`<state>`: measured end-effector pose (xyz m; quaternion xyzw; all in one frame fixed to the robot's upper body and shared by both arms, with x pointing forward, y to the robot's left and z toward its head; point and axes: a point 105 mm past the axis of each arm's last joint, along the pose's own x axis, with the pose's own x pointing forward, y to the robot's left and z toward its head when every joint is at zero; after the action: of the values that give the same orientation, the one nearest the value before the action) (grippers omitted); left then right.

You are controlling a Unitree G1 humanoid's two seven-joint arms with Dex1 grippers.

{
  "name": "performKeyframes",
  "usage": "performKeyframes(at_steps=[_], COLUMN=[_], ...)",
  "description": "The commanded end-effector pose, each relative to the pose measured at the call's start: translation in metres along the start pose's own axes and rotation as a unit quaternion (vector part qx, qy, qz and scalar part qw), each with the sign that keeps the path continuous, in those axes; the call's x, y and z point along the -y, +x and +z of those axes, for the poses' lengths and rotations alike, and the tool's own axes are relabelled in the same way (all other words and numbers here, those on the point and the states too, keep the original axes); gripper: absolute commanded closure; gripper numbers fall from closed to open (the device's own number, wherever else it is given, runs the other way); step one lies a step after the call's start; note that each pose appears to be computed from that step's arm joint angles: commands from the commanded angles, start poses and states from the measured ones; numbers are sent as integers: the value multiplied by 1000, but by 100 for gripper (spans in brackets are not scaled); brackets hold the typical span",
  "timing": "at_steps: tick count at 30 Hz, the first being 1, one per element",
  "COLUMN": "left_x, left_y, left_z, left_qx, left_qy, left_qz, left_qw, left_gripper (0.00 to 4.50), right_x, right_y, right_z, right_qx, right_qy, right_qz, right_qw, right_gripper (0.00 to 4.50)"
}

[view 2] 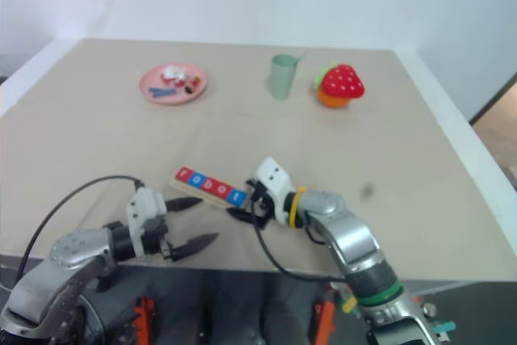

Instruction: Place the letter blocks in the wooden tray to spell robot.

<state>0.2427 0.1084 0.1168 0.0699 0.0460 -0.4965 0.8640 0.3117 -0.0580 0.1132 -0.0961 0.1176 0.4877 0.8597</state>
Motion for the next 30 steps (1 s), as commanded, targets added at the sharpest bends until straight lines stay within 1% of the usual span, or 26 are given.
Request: performKeyframes(at_steps=[1, 3, 6, 8, 11, 14, 16, 18, 21, 24, 25, 30], left_x=[-30, -50, -70, -72, -67, -61, -55, -47, -31, -15, -14, -12], left_y=[-14, -26, -43, -49, -49, -46, -43, -41, -39, -36, -35, -31], left_z=[18, 19, 15, 10, 5, 5, 6, 5, 1, -2, -2, -1], left_qx=[27, 29, 18, 11, 9, 18, 24, 22, 7, -6, -6, -6], left_qy=[-6, -17, -9, -3, -2, -6, -9, -13, -4, 10, 11, 19], left_qz=[73, 123, 175, 182, 179, 172, 154, 130, 83, 31, 23, 12], left_qw=[997, 992, 984, 983, 984, 985, 988, 991, 997, 999, 1000, 1000], left_gripper=[0, 0, 0, 0, 0, 0, 0, 0, 0, 0, 0, 0], right_x=[21, 38, 55, 46, 16, -5, -14, -22, -27, -26, -25, -26], right_y=[-25, -41, -63, -69, -63, -53, -46, -38, -29, -12, -8, -2], right_z=[38, 39, 23, 15, 11, 10, 11, 10, 9, 8, 7, 4], right_qx=[76, 84, 57, 41, 41, 43, 45, 40, 34, 21, 17, 6], right_qy=[21, 40, 30, 17, 2, -4, -3, -7, -4, -6, -8, -12], right_qz=[-43, -75, -110, -95, -44, -13, 1, 12, 20, 17, 16, 19], right_qw=[996, 993, 992, 994, 998, 999, 999, 999, 999, 1000, 1000, 1000], right_gripper=[8, 8, 8, 8, 8, 88, 162, 224, 331, 440, 446, 446])
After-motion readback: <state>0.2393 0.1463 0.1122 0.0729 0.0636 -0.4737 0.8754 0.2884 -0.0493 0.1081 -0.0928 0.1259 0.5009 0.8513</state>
